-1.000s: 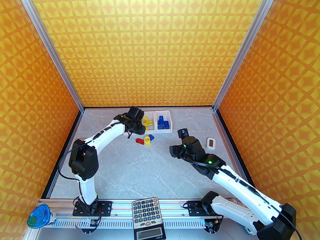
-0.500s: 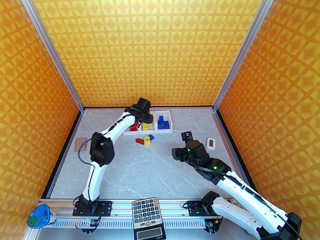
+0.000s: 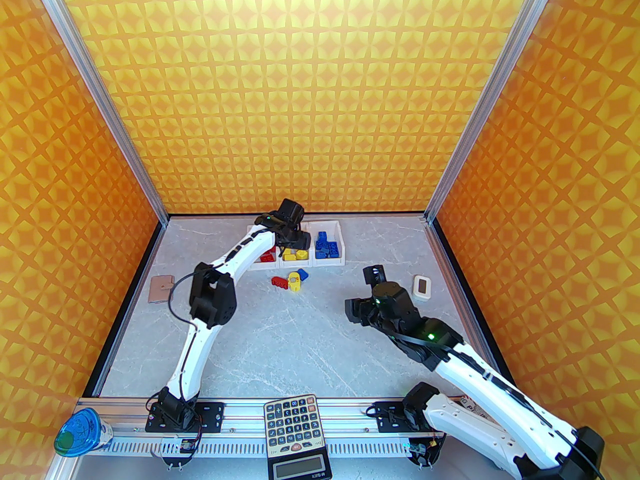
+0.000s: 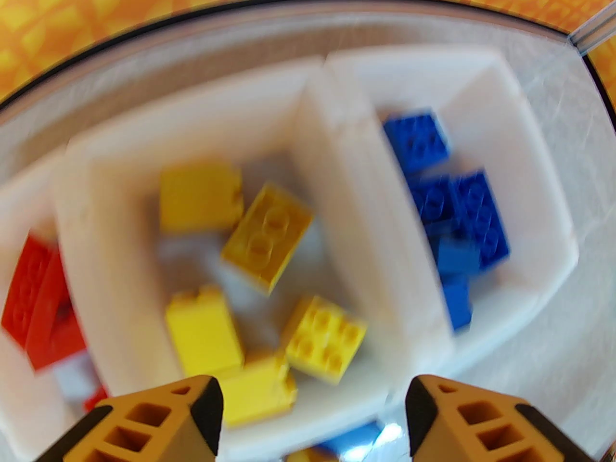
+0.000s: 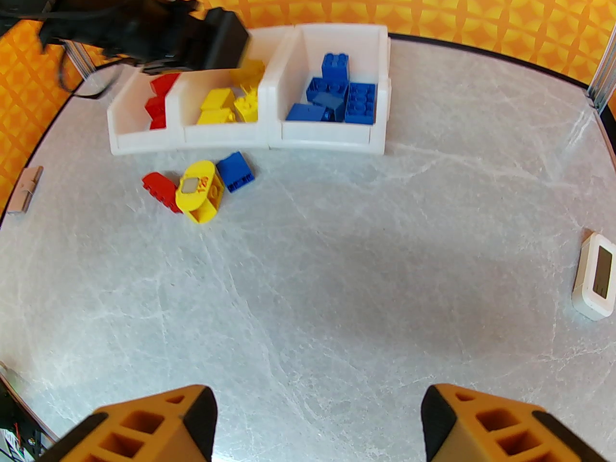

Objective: Sort the legos into containers by color

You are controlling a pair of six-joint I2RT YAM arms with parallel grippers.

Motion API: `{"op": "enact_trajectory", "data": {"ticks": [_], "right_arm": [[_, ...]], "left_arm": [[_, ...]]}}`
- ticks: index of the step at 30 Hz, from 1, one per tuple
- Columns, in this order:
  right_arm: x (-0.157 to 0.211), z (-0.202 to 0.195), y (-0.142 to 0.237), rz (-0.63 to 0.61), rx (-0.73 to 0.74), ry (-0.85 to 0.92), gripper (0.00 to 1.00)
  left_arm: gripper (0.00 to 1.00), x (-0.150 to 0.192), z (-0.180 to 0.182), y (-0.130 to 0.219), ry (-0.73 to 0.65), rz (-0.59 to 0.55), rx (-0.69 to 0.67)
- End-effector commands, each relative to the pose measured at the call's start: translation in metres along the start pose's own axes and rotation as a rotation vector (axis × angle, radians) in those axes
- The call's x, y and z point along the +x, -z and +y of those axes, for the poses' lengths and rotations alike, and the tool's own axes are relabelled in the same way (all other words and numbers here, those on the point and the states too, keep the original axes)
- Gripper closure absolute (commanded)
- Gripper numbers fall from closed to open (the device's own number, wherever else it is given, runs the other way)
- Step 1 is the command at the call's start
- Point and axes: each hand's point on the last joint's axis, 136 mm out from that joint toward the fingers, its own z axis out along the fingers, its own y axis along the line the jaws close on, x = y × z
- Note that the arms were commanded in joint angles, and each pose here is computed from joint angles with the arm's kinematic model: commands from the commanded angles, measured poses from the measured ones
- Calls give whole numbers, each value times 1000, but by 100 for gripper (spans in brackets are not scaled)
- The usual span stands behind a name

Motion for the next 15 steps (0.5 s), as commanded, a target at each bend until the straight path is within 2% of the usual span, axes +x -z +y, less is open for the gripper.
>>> {"op": "enact_trajectory", "data": {"ticks": [1,14,15], "right_arm": [[-7,9,-7,-9,-30,0,25],[-22,23,-44,29,-10,2,26],[-23,25,-48,30,-16,2,26]], "left_arm": [[31,-23,-4,56,3,-118,30],[30,32,10,122,110,-181,62],[30,46,14,119,117,-158,55]]}}
